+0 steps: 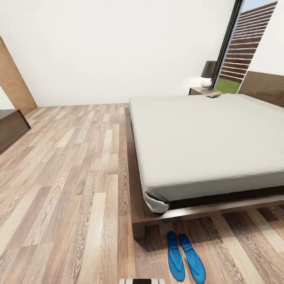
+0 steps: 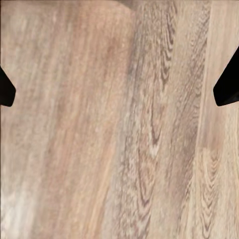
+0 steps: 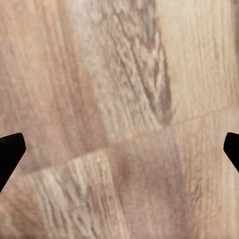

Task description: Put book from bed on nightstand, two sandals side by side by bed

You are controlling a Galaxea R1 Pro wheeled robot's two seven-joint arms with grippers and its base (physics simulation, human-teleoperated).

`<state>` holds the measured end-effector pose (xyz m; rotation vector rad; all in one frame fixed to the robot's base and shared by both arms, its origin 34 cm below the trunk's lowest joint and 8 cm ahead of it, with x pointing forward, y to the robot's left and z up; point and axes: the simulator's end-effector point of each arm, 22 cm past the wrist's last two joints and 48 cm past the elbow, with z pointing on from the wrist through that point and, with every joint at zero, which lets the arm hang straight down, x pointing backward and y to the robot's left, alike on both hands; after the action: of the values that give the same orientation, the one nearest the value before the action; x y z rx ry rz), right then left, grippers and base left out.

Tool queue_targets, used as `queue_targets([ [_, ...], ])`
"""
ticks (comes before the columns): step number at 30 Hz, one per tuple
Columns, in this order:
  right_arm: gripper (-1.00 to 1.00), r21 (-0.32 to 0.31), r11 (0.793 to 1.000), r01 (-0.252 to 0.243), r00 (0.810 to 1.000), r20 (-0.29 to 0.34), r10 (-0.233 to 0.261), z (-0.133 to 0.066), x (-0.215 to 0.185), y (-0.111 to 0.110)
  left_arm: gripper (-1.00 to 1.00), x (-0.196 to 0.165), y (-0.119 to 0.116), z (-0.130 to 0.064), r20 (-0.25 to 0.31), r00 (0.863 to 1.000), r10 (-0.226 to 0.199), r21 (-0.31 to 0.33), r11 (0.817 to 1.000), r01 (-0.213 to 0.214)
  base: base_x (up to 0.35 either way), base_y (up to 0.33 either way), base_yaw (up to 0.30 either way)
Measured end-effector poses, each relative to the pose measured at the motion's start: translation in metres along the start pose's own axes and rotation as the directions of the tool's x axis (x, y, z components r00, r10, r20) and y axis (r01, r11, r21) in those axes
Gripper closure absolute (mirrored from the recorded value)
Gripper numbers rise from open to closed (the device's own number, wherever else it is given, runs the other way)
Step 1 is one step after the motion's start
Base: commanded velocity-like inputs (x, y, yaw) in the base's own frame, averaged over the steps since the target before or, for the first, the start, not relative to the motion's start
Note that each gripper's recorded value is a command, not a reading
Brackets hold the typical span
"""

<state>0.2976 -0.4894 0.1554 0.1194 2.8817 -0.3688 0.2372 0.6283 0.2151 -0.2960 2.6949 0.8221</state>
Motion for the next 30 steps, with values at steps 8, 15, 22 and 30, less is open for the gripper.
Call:
queue_targets([
  [8,-1.00,-0.001,1.000,-0.005,1.000,0.017,0.005,-0.006,-0.002,-0.001,-1.00,-0.005,-0.018,-0.005,0.021,0.999,-0.027,0.026,0.999,0.027,0.000,0.000,0.000],
  [15,-1.00,-0.004,1.000,-0.010,0.999,0.042,0.011,-0.010,-0.012,-0.001,-1.00,-0.014,-0.020,-0.008,0.044,0.998,-0.045,0.033,0.998,0.044,0.000,0.000,0.000],
  [22,-1.00,-0.005,1.000,-0.017,0.997,0.069,0.017,-0.015,-0.022,-0.003,-1.00,-0.024,-0.020,-0.011,0.067,0.996,-0.062,0.037,0.998,0.059,0.000,0.000,0.000],
  [30,-1.00,-0.007,1.000,-0.025,0.995,0.100,0.025,-0.021,-0.034,-0.003,-1.00,-0.037,-0.019,-0.015,0.101,0.991,-0.082,0.043,0.996,0.078,0.000,0.000,0.000],
])
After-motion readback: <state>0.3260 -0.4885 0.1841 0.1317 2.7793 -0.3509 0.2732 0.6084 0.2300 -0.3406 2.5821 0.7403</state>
